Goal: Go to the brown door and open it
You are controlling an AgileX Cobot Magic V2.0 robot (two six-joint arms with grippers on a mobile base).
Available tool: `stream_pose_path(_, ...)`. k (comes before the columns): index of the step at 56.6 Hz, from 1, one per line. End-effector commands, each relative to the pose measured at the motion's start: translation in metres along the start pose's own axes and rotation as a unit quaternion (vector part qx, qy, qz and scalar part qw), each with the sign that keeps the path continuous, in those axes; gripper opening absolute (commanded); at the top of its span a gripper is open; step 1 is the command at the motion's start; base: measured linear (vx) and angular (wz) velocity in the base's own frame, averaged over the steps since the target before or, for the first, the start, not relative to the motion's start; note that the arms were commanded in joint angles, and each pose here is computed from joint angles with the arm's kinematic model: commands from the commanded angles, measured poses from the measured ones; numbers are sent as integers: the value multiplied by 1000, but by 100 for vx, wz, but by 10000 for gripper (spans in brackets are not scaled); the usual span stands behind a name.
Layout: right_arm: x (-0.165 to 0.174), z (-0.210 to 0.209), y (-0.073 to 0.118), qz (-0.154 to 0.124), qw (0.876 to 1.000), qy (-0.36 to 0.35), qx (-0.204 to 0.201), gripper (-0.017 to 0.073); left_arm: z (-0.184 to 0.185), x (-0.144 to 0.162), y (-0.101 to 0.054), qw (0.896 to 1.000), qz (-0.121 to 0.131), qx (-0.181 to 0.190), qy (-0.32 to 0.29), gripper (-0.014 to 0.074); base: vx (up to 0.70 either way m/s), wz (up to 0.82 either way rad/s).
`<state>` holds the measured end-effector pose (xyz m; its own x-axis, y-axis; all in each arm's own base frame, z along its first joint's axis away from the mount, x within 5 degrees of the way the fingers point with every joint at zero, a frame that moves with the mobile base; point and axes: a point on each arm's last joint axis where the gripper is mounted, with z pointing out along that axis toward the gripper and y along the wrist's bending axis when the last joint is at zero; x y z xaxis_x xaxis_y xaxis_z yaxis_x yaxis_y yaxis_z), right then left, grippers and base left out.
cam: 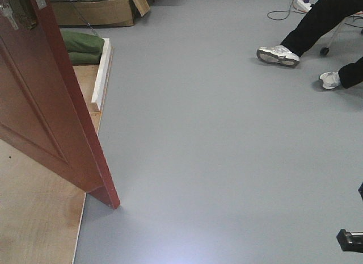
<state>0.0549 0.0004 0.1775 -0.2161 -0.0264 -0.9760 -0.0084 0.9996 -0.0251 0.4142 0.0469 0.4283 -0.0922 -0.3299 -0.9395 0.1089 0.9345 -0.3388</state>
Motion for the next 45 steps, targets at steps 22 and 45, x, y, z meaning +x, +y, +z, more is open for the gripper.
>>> stream_pose_path(22, -6, -1, -1, -5, 999, -46, 4, 0, -16, -25, -18, 999, -1, 19, -37, -3, 1, 0)
stream_pose_path(45, -6, -1, -1, -5, 999, -46, 4, 0, -16, -25, -18, 999, -1, 19, -37, -3, 8, -3)
